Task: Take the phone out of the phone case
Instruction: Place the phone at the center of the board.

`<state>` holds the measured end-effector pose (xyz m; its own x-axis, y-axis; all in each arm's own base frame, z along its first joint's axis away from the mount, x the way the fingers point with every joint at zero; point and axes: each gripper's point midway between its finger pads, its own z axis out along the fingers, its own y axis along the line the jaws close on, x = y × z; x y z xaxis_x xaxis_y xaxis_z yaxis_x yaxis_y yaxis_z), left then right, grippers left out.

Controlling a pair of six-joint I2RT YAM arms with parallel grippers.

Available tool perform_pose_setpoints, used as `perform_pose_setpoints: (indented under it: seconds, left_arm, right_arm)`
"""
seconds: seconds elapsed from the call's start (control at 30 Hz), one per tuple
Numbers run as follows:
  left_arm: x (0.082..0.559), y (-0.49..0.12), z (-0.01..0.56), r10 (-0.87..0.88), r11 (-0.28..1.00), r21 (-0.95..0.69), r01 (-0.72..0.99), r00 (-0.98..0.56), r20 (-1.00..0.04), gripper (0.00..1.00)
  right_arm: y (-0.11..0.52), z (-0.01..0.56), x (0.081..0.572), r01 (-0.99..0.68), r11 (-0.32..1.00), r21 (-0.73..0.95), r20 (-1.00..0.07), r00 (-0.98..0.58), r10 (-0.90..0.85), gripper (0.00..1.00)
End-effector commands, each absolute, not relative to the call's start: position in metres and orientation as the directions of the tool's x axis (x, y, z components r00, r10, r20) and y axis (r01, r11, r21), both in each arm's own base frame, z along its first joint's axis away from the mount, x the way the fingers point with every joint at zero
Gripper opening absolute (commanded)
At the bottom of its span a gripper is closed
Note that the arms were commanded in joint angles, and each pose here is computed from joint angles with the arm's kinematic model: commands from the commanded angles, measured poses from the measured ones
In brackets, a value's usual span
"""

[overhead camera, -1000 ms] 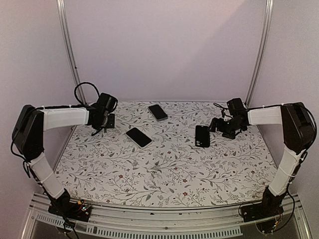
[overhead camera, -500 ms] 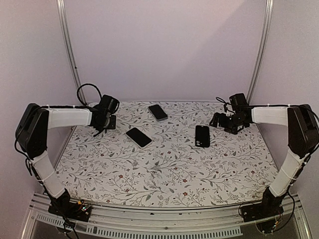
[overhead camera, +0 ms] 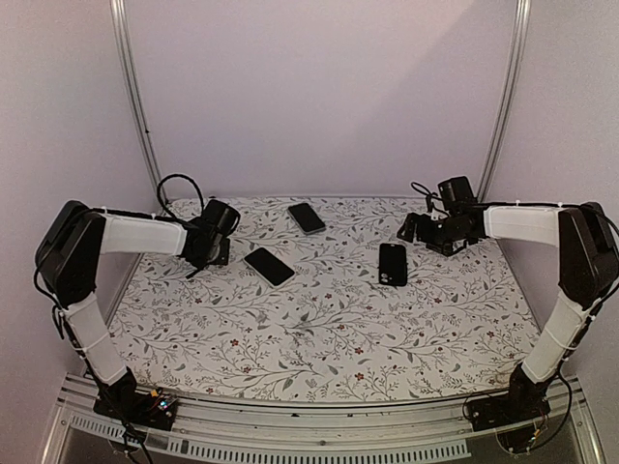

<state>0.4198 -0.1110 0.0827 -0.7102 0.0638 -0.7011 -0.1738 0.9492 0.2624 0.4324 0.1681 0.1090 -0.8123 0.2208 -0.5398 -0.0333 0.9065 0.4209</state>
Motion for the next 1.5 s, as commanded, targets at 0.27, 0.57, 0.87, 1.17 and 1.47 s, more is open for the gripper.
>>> perform_pose_setpoints:
  seconds: [0.27,0.57,0.87,1.17,1.47]
  left_arm:
    - [0.396,-0.123,0.036,0.088,0.955,0.276,-0.106,-0.79,-0.607,0.05]
    - [0.399,-0.128,0.034,0.09,0.96,0.264,-0.094,-0.789,-0.607,0.1]
    - [0.401,-0.13,0.035,0.09,0.963,0.256,-0.088,-0.787,-0.61,0.17]
    - [0.402,-0.133,0.037,0.091,0.967,0.245,-0.078,-0.787,-0.61,0.26]
    - [0.405,-0.139,0.043,0.083,0.973,0.221,-0.072,-0.78,-0.62,0.34]
  right_arm:
    - [0.188,0.132,0.438,-0.086,0.898,0.431,-0.592,-0.778,0.209,0.99]
    - [0.202,0.14,0.439,-0.13,0.892,0.432,-0.603,-0.778,0.179,0.99]
    - [0.213,0.143,0.441,-0.163,0.888,0.431,-0.606,-0.781,0.151,0.99]
    - [0.228,0.141,0.439,-0.201,0.879,0.432,-0.603,-0.789,0.116,0.99]
    - [0.245,0.135,0.434,-0.238,0.873,0.425,-0.592,-0.803,0.069,0.99]
